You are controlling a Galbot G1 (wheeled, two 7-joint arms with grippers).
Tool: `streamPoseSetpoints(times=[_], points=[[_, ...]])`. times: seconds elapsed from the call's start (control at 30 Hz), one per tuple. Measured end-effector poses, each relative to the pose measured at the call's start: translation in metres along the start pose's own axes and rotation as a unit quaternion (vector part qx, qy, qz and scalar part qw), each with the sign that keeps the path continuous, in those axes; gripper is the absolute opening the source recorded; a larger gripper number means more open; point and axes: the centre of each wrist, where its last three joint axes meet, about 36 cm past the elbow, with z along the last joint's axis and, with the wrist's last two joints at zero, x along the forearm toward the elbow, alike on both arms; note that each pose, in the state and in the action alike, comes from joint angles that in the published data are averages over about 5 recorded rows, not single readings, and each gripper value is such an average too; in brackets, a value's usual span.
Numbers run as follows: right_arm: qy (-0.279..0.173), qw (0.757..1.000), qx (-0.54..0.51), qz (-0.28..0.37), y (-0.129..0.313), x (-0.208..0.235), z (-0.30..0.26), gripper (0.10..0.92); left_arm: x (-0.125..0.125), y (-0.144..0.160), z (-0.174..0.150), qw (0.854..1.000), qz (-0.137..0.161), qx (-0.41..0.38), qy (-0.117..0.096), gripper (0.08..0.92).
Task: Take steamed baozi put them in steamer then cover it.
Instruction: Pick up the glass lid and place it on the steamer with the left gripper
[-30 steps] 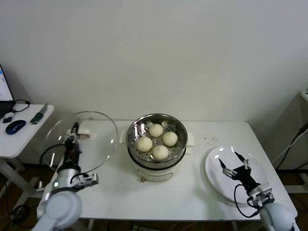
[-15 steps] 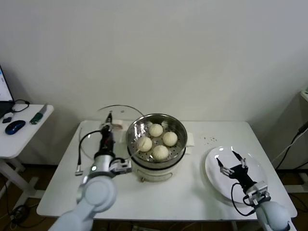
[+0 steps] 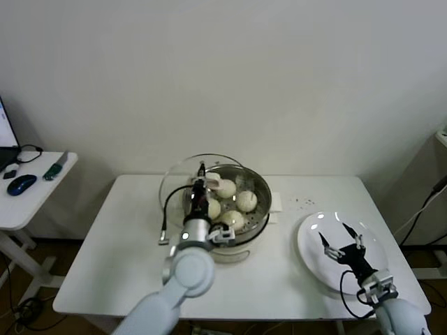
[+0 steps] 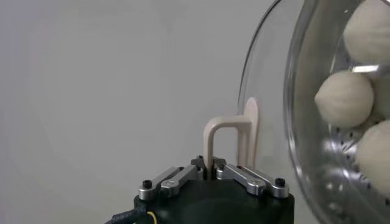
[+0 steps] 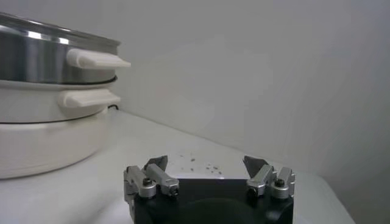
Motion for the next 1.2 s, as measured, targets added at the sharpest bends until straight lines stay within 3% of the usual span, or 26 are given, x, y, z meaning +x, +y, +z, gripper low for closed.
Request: streamPoseSetpoints(times=[0.57,1.2], points=[[0.002,1.0,0.001,0.007,-0.006,0.004,0.006,0.823,-0.015,-0.019,-0.051,1.0,0.022,0.011,-0.016,0.15],[0.004,1.0,0.009,0.003,-0.012,0.006,0.006,0.823,-0.03,-0.04,-0.053,0.999,0.046,-0.015,-0.012,0.15]])
